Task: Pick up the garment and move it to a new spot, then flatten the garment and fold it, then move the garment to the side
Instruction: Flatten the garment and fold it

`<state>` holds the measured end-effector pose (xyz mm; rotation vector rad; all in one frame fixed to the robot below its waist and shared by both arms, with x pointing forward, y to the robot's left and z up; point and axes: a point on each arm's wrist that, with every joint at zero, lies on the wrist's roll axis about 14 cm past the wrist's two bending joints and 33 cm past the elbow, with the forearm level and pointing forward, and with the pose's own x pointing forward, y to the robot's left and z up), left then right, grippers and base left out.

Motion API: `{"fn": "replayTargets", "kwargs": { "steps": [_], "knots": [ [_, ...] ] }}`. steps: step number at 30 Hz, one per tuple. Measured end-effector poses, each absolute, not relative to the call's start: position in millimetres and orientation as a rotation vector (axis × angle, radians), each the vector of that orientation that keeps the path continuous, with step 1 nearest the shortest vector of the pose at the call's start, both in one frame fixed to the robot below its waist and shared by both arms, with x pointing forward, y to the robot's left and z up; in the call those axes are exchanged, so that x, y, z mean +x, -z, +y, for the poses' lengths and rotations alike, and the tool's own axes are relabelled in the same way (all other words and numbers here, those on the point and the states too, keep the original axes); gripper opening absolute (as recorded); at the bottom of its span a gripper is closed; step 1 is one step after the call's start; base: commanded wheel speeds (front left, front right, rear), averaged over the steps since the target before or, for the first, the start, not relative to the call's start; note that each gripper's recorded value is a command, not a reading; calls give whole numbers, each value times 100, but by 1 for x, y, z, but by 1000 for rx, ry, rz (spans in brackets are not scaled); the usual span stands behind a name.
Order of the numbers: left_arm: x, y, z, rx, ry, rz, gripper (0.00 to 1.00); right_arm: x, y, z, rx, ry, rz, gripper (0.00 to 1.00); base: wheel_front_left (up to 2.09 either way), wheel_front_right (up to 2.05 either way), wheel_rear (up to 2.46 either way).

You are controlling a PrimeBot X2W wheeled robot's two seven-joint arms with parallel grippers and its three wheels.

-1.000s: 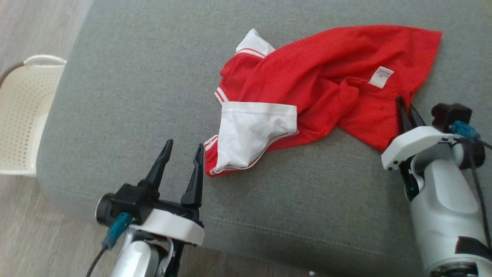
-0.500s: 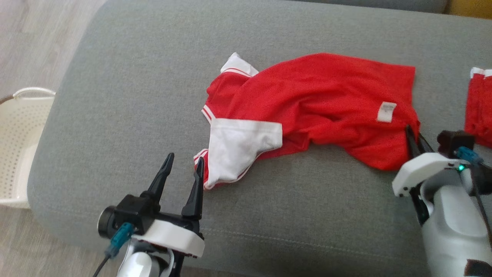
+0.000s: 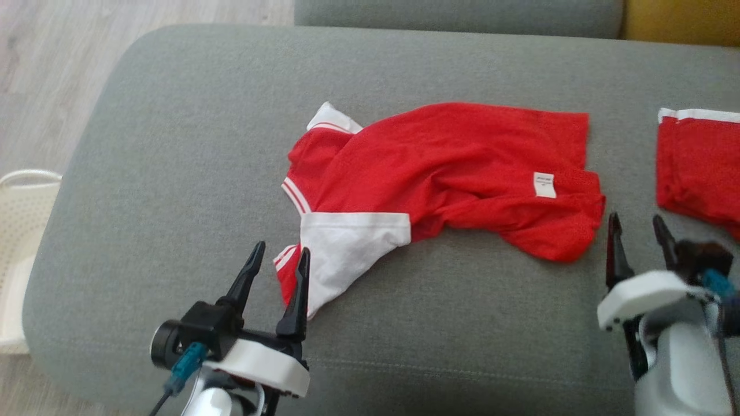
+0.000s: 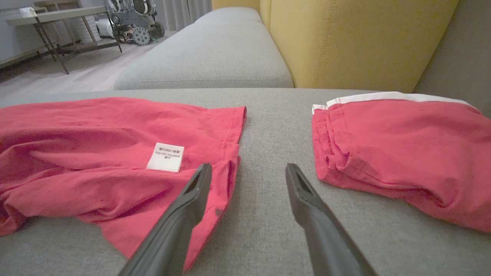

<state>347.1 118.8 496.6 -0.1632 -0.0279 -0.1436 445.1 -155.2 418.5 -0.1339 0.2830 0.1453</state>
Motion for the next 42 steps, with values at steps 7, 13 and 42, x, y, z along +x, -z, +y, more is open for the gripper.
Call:
{"fn": "replayTargets", "kwargs": {
  "steps": [7,13,42],
  "knots": [
    [349,-494,104,-165,190,-17,100,406,-427,-155,-1,-133,215,100,0,0,0],
    [347,-446,100,-105,206,131,100,398,-445,-150,33,-146,174,100,0,0,0],
    [411,-418,102,-50,239,241,56,378,-437,-168,52,-93,227,100,0,0,0]
  ]
}}
